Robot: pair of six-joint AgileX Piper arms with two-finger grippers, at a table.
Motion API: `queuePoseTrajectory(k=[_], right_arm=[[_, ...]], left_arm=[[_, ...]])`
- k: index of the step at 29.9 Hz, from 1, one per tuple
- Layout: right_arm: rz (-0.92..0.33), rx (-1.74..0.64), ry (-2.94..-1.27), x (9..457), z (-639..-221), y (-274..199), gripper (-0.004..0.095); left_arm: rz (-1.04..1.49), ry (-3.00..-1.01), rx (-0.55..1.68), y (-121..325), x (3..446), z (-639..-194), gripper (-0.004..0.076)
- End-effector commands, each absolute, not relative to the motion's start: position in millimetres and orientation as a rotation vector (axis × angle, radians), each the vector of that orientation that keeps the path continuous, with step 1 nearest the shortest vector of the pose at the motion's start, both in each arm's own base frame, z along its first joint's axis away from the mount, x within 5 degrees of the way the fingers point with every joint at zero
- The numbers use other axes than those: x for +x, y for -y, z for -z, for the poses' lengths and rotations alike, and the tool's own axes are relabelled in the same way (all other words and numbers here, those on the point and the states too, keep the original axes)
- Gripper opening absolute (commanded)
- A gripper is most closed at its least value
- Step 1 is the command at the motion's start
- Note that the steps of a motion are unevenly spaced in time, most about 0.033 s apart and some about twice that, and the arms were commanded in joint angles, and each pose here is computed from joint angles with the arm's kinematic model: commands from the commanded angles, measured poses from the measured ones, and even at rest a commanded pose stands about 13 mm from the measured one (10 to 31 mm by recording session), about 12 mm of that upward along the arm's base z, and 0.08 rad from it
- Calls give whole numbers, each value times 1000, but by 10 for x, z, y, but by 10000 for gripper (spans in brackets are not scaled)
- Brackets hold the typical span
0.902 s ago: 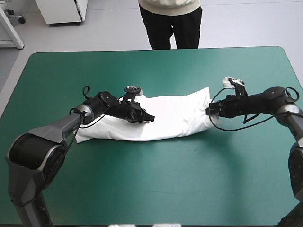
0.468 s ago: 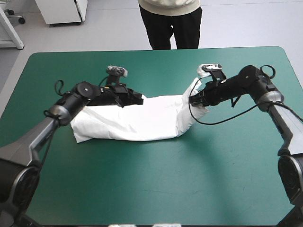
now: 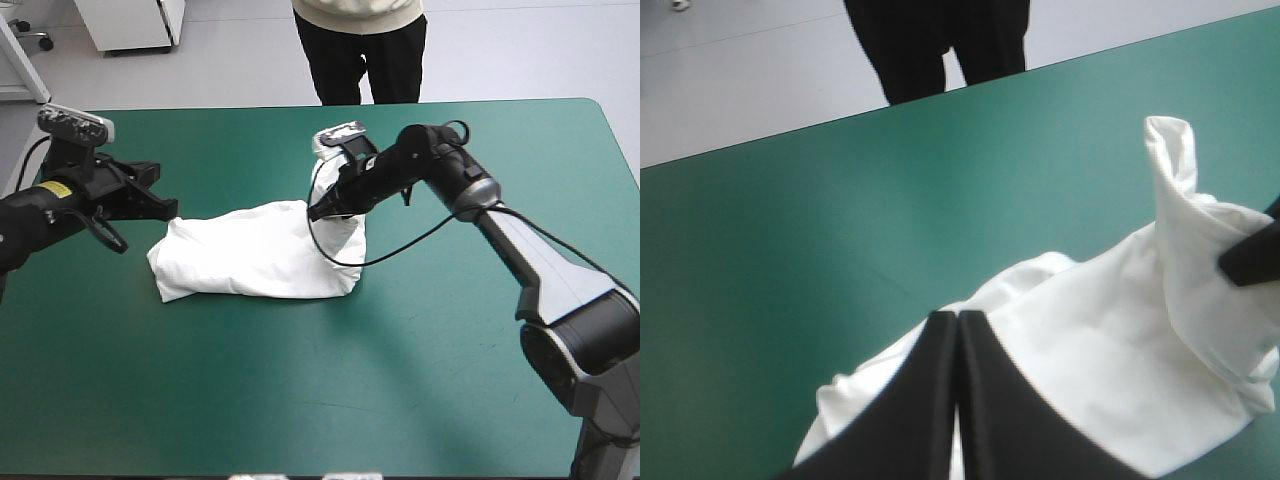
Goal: Fold the cloth
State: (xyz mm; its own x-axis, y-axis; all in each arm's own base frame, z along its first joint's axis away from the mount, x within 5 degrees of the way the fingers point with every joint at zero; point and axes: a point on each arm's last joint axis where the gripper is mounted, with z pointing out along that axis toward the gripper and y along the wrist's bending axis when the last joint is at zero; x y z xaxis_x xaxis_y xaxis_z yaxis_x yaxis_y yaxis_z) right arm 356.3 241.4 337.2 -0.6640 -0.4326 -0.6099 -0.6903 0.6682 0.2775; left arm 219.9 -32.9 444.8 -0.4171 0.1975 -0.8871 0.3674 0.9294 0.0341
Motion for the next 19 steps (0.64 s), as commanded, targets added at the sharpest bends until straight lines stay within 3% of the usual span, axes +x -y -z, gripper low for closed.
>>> queuePoseTrajectory(k=[1,8,13,19], right_arm=[[-714,-884,-2258,3517,-3665,-2734,0],[-756,-990,-2140,3457,-3765,-3414,0],[-758,-1077,-2161,3442,-3578,-3698,0],[-959,-1119,-2030,3275,-3577,-4030,0]], left_arm=[[121,-1972,364,258,1999,-4633,-9],[100,-2023,376,242,1951,-4599,-9],[100,-2023,376,242,1951,-4599,-9],[99,-2016,373,241,1961,-4603,-9]])
